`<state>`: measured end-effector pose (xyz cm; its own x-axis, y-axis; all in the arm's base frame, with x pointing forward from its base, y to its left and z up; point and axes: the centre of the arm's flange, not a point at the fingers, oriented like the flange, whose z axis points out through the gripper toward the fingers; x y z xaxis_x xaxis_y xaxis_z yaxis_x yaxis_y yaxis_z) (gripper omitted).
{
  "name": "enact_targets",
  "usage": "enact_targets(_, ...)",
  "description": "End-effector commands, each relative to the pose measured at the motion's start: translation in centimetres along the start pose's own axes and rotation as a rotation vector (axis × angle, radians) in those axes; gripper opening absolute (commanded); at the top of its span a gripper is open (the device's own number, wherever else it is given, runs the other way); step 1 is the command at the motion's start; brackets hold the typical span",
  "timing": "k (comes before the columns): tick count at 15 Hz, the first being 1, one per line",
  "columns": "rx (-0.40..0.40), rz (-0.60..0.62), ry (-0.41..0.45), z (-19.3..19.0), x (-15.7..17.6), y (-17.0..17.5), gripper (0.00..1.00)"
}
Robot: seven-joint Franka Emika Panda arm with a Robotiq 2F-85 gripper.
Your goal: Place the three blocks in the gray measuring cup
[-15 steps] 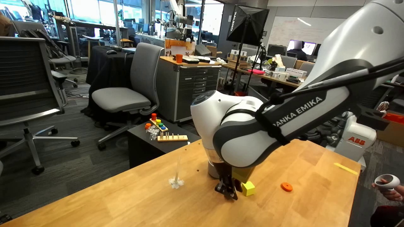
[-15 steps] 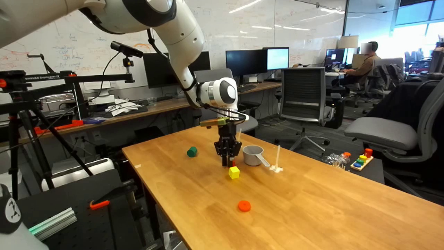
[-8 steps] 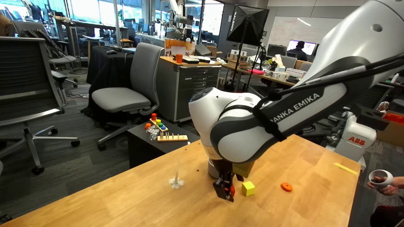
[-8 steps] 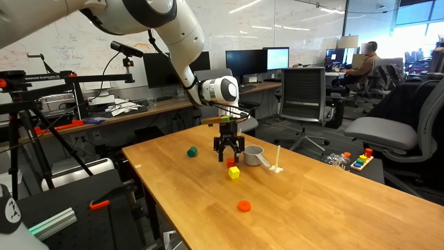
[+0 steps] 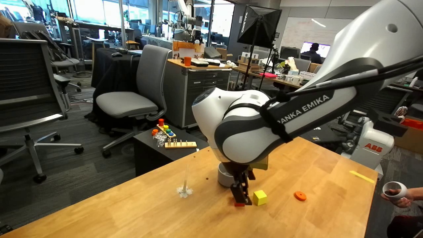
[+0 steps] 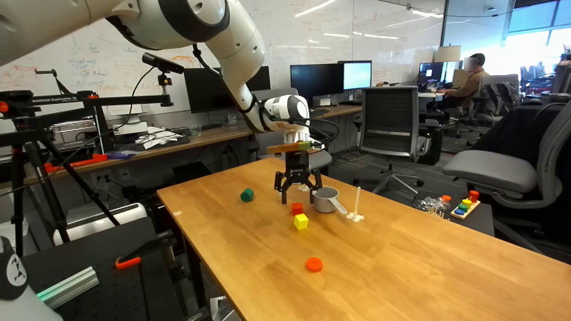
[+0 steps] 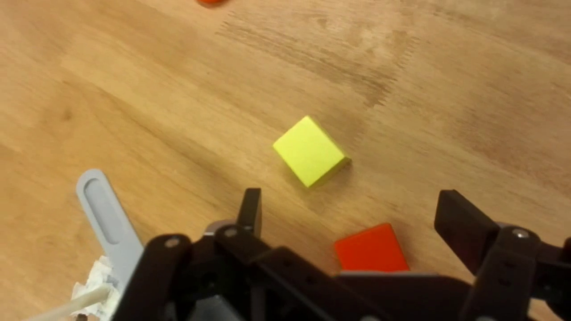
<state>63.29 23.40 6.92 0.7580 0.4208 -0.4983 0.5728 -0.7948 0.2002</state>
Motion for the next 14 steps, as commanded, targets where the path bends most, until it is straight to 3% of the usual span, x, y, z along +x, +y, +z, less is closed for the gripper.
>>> enact_targets(1,-0.020,-0.015,-0.020,0.04,1.67,0.61,1.00)
enact_targets(3,-0.002,0.028,-0.003,0.18,1.45,0.45,1.00)
enact_targets(11,0.061,-0.005,-0.023,0.86,1.38,1.14,1.00)
enact_targets(13,0.064,0.026,-0.012,0.97,1.65,1.02,1.00)
enact_targets(14,0.037,0.131,0.029,0.89,1.83,1.02,1.00)
